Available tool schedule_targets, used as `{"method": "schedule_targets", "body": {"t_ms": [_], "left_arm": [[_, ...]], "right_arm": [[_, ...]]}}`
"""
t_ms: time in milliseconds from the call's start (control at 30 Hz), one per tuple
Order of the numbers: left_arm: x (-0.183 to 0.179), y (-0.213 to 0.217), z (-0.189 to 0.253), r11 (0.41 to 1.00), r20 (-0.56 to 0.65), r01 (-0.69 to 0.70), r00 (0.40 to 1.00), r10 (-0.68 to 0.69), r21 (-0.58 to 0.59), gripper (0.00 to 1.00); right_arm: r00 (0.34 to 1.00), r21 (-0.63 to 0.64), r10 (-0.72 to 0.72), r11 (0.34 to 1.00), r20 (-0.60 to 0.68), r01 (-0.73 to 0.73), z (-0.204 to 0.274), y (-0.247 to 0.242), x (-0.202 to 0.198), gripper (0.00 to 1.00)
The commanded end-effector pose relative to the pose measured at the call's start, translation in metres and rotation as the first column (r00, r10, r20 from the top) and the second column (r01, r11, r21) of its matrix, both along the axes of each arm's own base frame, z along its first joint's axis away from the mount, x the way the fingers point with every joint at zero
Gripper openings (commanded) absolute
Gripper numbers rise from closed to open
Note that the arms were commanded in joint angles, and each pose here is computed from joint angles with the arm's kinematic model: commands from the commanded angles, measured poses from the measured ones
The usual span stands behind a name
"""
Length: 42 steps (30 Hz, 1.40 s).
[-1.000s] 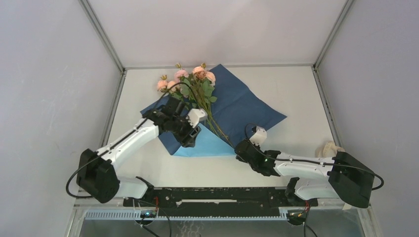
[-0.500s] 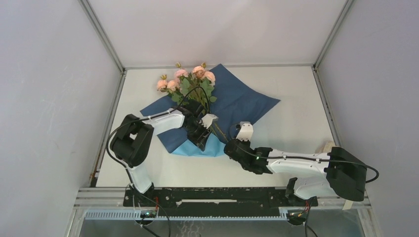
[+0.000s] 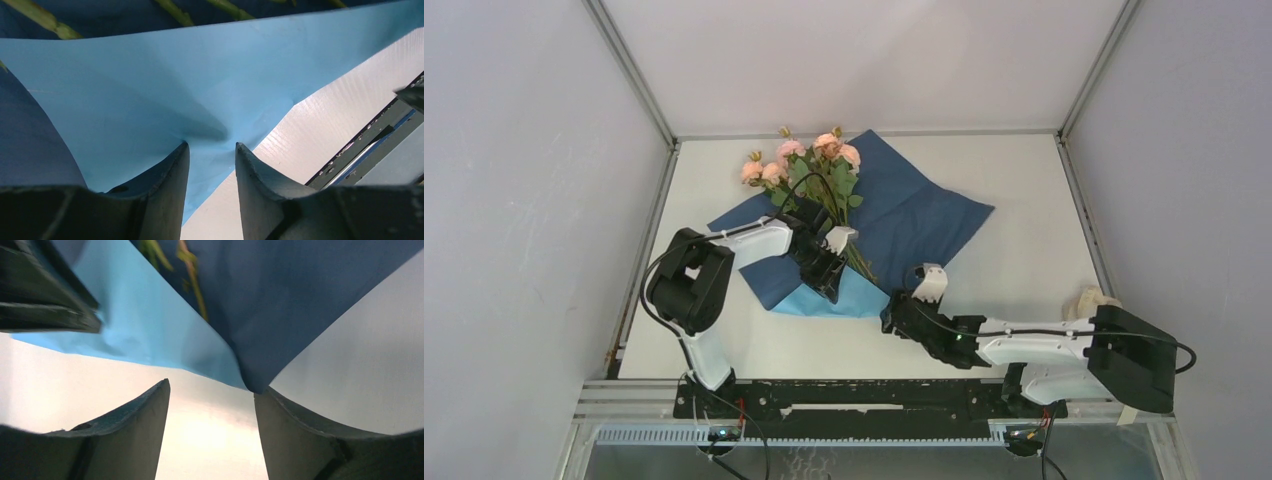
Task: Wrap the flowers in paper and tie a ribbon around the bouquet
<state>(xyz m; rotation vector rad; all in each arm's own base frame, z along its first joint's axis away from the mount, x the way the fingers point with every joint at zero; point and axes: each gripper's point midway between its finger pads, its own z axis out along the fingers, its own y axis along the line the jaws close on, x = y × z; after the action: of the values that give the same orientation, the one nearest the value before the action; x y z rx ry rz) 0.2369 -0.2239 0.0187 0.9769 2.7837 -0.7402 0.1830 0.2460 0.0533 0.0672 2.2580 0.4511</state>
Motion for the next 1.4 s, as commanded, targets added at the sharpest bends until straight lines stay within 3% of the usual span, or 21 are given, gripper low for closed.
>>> {"method": "schedule_targets", "body": {"t_ms": [0, 267, 467, 633, 767, 833, 1000, 1100, 1167, 1267, 1367], "left_arm": [[0.014, 0.004, -0.013, 1.0, 0.04, -0.015, 0.999, 0.014, 0.027, 0.45], [0.014, 0.005, -0.011, 1.0, 0.049, -0.014, 0.999, 0.013, 0.025, 0.46], [0.015, 0.005, -0.01, 1.0, 0.053, -0.014, 0.999, 0.013, 0.023, 0.45], [0.014, 0.005, -0.011, 1.0, 0.051, -0.016, 0.999, 0.014, 0.027, 0.46], [0.015, 0.006, -0.01, 0.999, 0.054, -0.017, 0.998, 0.015, 0.029, 0.46], [0.016, 0.007, -0.011, 0.999, 0.057, -0.02, 0.998, 0.018, 0.032, 0.47], [0.017, 0.009, -0.01, 0.999, 0.061, -0.026, 0.998, 0.023, 0.037, 0.47], [0.015, 0.009, -0.006, 0.999, 0.066, -0.024, 0.998, 0.022, 0.026, 0.47], [0.015, 0.008, -0.005, 0.999, 0.068, -0.024, 0.997, 0.023, 0.022, 0.47], [0.015, 0.009, -0.006, 0.999, 0.066, -0.029, 0.997, 0.027, 0.03, 0.47], [0.016, 0.01, -0.006, 0.999, 0.07, -0.033, 0.997, 0.031, 0.035, 0.47]], "right_arm": [[0.992, 0.271, -0.103, 0.955, -0.072, 0.119, -0.001, 0.02, 0.005, 0.72], [0.958, 0.237, -0.25, 0.931, -0.139, 0.277, -0.028, 0.008, 0.011, 0.73], [0.944, 0.214, -0.294, 0.923, -0.149, 0.321, -0.037, 0.0, 0.014, 0.66], [0.937, 0.182, -0.324, 0.921, -0.129, 0.344, -0.037, -0.007, 0.017, 0.54], [0.935, 0.158, -0.338, 0.922, -0.112, 0.352, -0.037, -0.013, 0.019, 0.38], [0.935, 0.117, -0.335, 0.93, -0.117, 0.348, -0.042, -0.02, 0.015, 0.36], [0.971, 0.062, -0.221, 0.972, -0.088, 0.226, -0.022, -0.021, 0.007, 0.49], [0.998, 0.095, 0.055, 0.994, -0.005, -0.054, 0.023, 0.004, 0.007, 0.49], [0.97, 0.182, 0.243, 0.953, 0.02, -0.242, 0.056, 0.021, 0.002, 0.5], [0.96, 0.306, 0.276, 0.911, 0.05, -0.278, 0.091, 0.014, 0.027, 0.48], [0.981, 0.319, 0.188, 0.928, 0.052, -0.195, 0.098, 0.0, 0.066, 0.37]]}}
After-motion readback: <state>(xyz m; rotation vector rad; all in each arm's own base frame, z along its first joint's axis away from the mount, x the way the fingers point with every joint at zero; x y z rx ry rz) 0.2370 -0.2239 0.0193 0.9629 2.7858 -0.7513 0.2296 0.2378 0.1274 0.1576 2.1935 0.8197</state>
